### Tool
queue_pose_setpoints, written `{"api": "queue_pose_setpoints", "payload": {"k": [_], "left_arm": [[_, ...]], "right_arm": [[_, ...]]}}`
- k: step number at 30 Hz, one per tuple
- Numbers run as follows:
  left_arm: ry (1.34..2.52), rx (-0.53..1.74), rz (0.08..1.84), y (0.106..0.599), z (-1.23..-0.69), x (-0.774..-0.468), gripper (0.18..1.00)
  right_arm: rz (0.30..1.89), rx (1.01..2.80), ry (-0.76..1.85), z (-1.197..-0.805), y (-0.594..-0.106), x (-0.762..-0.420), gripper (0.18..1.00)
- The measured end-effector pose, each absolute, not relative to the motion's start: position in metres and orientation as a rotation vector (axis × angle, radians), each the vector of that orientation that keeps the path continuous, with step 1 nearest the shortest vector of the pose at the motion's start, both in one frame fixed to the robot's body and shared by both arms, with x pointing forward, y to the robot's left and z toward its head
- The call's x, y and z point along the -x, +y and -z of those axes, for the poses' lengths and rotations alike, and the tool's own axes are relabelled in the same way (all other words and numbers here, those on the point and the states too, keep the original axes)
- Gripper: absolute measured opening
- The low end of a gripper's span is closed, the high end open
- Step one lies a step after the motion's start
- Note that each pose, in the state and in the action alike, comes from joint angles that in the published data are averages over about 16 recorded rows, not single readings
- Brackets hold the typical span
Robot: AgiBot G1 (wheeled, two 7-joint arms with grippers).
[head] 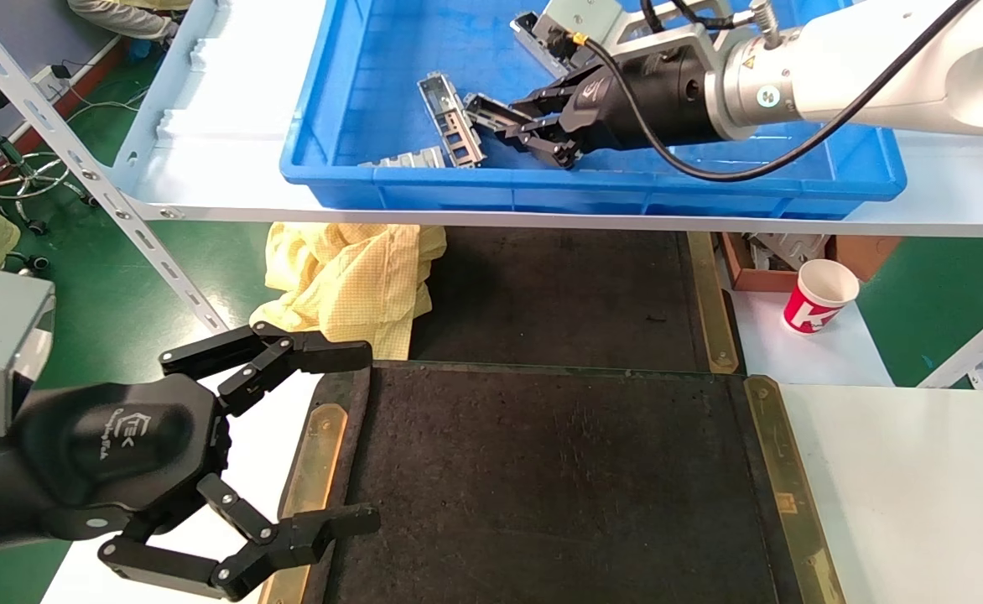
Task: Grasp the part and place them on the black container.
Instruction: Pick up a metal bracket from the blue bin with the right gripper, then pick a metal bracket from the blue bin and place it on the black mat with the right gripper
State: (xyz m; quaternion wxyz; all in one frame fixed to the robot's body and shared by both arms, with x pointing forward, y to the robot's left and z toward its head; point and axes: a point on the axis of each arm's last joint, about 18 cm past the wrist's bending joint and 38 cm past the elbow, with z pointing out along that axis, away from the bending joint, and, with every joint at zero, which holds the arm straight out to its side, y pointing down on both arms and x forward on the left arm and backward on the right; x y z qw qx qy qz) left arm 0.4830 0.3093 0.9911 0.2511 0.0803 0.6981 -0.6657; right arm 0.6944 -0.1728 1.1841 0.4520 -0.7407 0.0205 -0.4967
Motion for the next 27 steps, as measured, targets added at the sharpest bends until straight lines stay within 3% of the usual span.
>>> {"api": "queue_pose_setpoints", "payload": {"k": [17,27], "left_arm": [[1.9,-0.218,1.811,0.309,-0.991,-0.483,1.001],[1.9,-0.218,1.811,0.309,-0.991,-0.483,1.001]], "right_arm": [[1.343,1.707,0.015,-1.23,-0.183,-0.682,0.344],[1.342,1.71,-0.054,-1.249,-0.211,-0.656,0.344]]}}
